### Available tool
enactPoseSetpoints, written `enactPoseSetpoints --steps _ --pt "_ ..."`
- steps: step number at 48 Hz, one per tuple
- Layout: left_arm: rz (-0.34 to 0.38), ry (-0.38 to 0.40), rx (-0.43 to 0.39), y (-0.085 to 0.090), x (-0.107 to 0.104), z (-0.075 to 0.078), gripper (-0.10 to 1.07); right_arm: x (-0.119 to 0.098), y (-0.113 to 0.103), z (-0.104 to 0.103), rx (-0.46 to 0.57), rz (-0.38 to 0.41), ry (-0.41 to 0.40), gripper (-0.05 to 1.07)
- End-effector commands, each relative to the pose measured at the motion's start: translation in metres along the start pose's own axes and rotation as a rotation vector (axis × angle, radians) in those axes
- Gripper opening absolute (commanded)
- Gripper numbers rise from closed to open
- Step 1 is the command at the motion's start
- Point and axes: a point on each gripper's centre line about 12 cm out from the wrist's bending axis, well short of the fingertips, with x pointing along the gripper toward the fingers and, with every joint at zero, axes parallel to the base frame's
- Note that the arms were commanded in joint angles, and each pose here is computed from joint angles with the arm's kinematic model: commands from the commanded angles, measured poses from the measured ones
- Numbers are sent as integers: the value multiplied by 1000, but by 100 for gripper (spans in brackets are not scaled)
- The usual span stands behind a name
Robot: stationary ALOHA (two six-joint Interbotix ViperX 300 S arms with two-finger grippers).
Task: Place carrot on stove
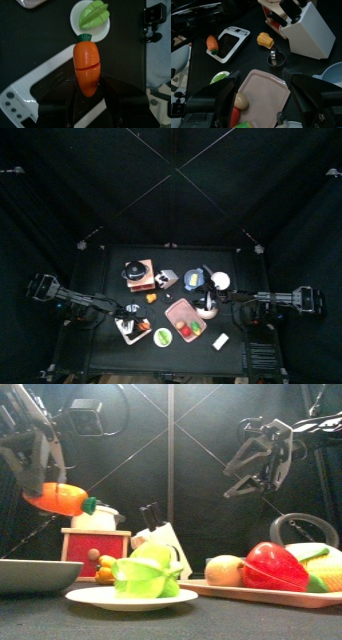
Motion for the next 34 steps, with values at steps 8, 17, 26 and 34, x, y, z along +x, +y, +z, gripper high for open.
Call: enactPoseSetpoints --steps 8,17,26,34 --pt "-51 -42 -111 6 -17 -34 68 2 -2 6 7 -4 -15 98" --pt "-43 -54 -164 14 -12 -50 69 6 -6 5 13 -16 -5 98" --pt "-34 -76 -174 18 -11 -52 71 11 -7 5 12 -17 3 98" --pt "-25 -101 -180 20 -8 -51 76 11 -6 5 12 -16 3 98"
